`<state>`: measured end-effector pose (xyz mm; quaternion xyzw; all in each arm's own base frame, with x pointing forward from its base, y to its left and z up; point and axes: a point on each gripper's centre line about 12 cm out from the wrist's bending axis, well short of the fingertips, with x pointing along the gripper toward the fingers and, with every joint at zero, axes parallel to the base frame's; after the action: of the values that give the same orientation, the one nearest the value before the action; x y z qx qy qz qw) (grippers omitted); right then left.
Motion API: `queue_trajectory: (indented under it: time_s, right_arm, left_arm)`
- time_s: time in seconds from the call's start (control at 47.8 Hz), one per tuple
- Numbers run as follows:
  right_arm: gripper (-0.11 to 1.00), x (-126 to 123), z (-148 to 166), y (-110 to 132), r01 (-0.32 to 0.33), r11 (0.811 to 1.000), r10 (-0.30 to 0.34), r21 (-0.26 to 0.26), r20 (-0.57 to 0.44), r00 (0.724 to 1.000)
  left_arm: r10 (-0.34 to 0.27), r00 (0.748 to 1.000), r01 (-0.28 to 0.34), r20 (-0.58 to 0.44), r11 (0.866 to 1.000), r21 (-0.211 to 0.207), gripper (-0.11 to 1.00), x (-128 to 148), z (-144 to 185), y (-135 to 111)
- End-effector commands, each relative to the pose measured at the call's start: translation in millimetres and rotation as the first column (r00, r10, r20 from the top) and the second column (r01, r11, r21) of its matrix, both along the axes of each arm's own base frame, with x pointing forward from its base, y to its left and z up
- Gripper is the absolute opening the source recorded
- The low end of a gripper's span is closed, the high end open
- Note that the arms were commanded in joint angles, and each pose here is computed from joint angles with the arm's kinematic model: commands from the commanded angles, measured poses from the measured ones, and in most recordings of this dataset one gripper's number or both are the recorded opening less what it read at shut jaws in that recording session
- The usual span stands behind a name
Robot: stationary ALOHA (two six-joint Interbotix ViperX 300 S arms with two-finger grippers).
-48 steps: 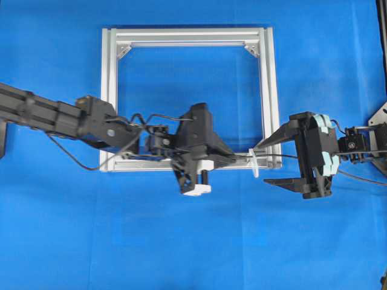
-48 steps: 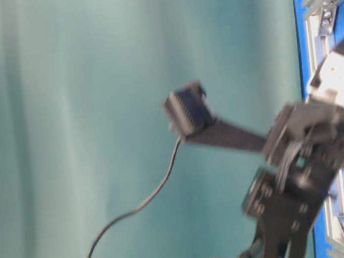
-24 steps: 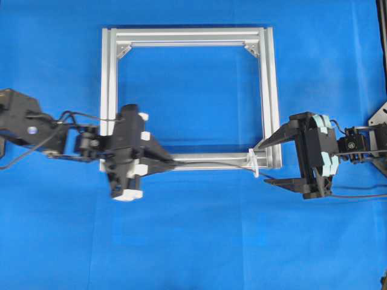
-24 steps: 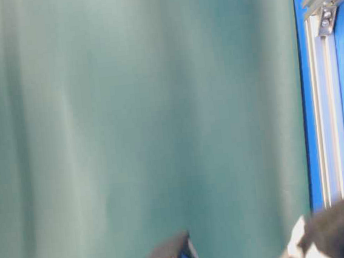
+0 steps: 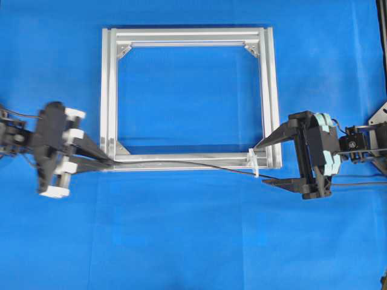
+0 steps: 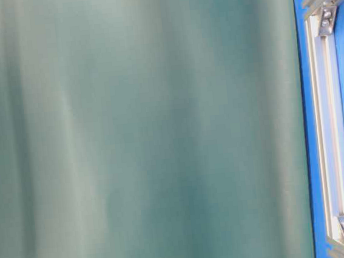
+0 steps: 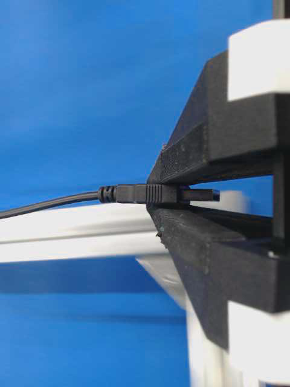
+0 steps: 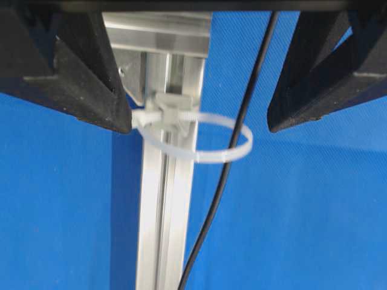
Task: Insert the wire through the string loop located on the right side.
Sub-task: 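Pull the cable leftward through the loop with the left gripper, then open the left gripper, release the plug, and retract both grippers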
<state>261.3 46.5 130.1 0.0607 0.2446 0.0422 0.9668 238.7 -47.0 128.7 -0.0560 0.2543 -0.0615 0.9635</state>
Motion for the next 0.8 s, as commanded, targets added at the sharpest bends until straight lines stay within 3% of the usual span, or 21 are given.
queue_trajectory:
  time_s: [0.0, 0.188, 0.293, 0.481, 0.67, 0.774]
  right_arm:
    - [0.9, 6, 12, 2, -0.002, 1.0, 0.001, 0.01, 0.045, 0.999]
    - [0.9, 9, 17, 2, -0.002, 1.0, 0.001, 0.014, 0.052, 0.999]
    - [0.9, 10, 19, 3, -0.002, 1.0, 0.002, 0.015, 0.054, 0.999]
    - [0.9, 15, 24, 4, -0.003, 1.0, 0.001, 0.019, 0.073, 0.997]
    - [0.9, 18, 27, 5, -0.003, 1.0, 0.001, 0.021, 0.082, 0.997]
    - [0.9, 18, 27, 5, -0.003, 1.0, 0.001, 0.021, 0.082, 0.997]
  left_arm:
    - [-0.008, 1.0, 0.008, 0.029, 1.0, -0.006, 0.08, -15, 4, 1]
    - [-0.013, 1.0, 0.013, 0.027, 1.0, -0.008, 0.08, -44, 2, 7]
    - [-0.013, 0.999, 0.014, 0.037, 0.999, -0.029, 0.08, -50, 4, 7]
    - [-0.01, 1.0, 0.011, 0.018, 0.999, -0.046, 0.08, -51, 3, 5]
    - [0.029, 0.997, -0.036, -0.069, 0.994, -0.101, 0.08, -51, -8, 5]
    - [0.032, 0.996, -0.04, -0.083, 0.994, -0.103, 0.08, -49, -10, 5]
